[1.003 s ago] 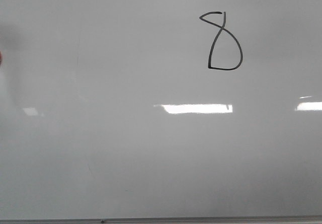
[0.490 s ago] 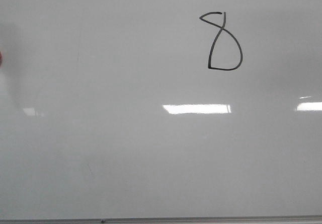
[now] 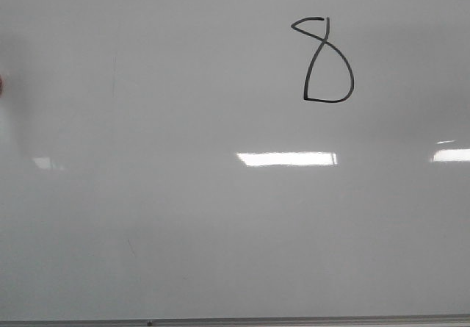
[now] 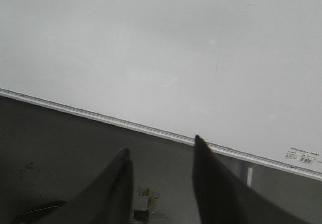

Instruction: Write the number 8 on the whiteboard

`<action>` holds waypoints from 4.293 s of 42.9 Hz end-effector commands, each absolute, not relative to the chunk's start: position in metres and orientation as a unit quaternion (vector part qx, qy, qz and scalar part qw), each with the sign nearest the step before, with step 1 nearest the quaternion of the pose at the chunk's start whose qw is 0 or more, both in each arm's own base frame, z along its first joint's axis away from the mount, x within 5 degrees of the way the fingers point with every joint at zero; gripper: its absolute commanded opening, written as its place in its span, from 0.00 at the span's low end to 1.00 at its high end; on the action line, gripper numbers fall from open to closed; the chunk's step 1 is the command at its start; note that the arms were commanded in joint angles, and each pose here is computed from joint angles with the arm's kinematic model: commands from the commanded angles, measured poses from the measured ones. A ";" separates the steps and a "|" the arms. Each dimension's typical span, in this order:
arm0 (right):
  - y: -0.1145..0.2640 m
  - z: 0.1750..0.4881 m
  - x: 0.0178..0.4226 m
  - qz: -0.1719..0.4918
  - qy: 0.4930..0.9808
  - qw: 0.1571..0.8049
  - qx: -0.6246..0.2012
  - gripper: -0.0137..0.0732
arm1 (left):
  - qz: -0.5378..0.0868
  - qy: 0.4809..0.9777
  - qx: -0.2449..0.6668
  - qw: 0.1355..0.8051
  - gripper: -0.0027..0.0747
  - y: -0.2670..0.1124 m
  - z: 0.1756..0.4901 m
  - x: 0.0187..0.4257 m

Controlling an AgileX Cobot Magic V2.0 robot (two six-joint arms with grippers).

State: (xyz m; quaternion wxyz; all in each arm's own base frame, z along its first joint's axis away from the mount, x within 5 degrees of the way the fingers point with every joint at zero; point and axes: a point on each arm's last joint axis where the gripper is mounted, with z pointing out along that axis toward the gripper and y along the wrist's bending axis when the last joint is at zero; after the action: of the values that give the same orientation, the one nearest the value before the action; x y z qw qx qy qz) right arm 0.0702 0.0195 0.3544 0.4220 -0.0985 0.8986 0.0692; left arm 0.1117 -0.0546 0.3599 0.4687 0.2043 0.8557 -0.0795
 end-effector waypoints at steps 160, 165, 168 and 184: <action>0.015 0.365 0.066 0.054 0.873 0.474 -0.099 0.08 | 0.016 0.640 -0.003 0.768 0.01 0.002 0.216 0.054; 0.008 0.354 0.060 0.038 0.836 0.544 -0.059 0.08 | 0.016 0.640 -0.003 0.768 0.01 0.002 0.216 0.054; 0.004 0.341 0.055 0.021 0.801 0.598 -0.033 0.08 | 0.016 0.640 -0.003 0.768 0.01 0.002 0.216 0.054; 0.000 0.248 0.047 -0.002 0.683 0.731 0.002 0.08 | 0.016 0.640 -0.003 0.768 0.01 0.002 0.216 0.054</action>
State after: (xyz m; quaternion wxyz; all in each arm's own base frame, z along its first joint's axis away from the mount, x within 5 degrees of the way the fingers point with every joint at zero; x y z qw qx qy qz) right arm 0.0475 0.0002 0.2454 0.6726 0.0058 0.7399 0.0071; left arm 0.0559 0.0011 0.2120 0.7399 0.0000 0.6726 0.0148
